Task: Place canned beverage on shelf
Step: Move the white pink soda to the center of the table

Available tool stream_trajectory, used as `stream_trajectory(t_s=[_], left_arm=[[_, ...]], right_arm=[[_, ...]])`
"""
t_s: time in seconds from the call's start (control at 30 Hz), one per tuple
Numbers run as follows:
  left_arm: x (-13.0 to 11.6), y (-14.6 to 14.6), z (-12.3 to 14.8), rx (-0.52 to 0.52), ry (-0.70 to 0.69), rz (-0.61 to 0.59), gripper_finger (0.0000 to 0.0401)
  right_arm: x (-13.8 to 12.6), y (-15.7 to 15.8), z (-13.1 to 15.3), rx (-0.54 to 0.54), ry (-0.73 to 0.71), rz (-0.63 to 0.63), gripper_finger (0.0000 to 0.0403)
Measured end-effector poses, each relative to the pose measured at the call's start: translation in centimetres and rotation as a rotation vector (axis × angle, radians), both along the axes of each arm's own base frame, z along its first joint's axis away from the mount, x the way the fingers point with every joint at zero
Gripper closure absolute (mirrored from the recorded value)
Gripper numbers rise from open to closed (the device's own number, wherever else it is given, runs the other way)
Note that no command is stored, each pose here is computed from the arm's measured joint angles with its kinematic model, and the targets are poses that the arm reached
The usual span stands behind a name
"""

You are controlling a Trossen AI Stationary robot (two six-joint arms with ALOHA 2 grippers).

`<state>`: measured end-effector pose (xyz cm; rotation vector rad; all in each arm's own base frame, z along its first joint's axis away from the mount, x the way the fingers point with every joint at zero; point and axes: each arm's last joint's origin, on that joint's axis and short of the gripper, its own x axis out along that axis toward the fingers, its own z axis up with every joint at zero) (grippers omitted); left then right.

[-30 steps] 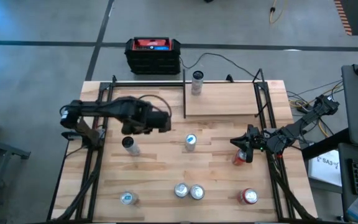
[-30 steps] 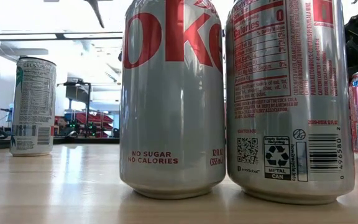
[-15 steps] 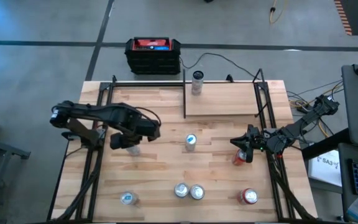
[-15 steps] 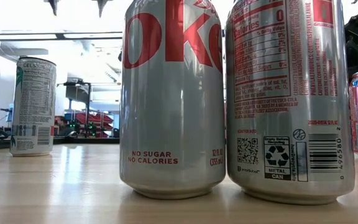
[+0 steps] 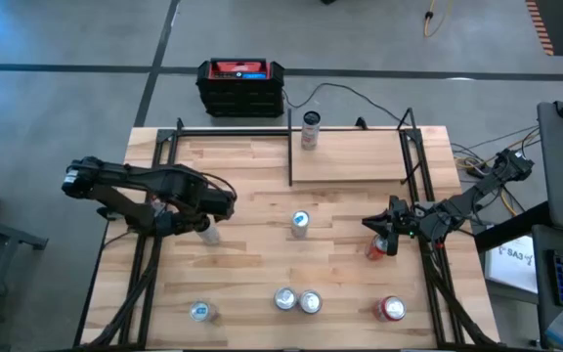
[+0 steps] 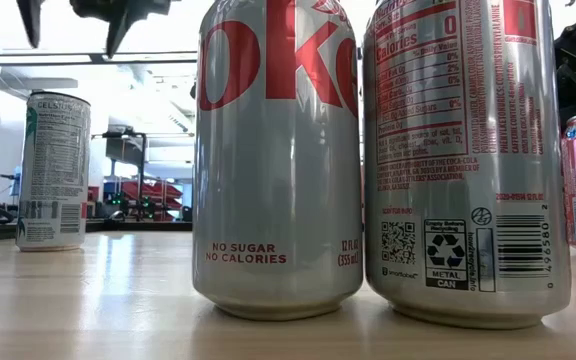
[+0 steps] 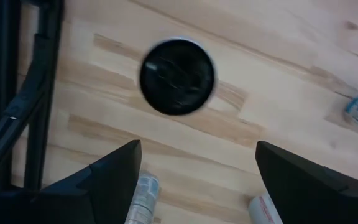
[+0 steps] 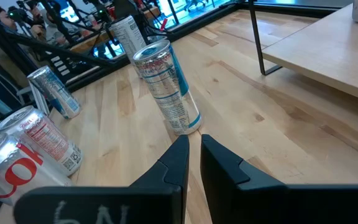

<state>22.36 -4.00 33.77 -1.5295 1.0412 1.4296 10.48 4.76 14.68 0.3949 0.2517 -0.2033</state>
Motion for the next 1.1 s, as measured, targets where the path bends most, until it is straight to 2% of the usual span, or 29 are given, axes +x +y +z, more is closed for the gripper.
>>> stream_trajectory(t_s=[0.47,0.83,1.1], left_arm=[[-0.6,0.4,-2.5,0.100,0.061,-0.001,0.0101],[-0.1,0.2,-5.9,0.077,0.053,0.007,0.0101],[0.0,0.2,-7.2,0.073,0.049,0.007,0.0101]], right_arm=[[0.0,0.0,0.0,0.000,0.000,0.000,0.0374],[0.0,0.0,0.0,0.000,0.000,0.000,0.0374],[0.0,0.0,0.0,0.001,-0.001,0.000,0.0374]])
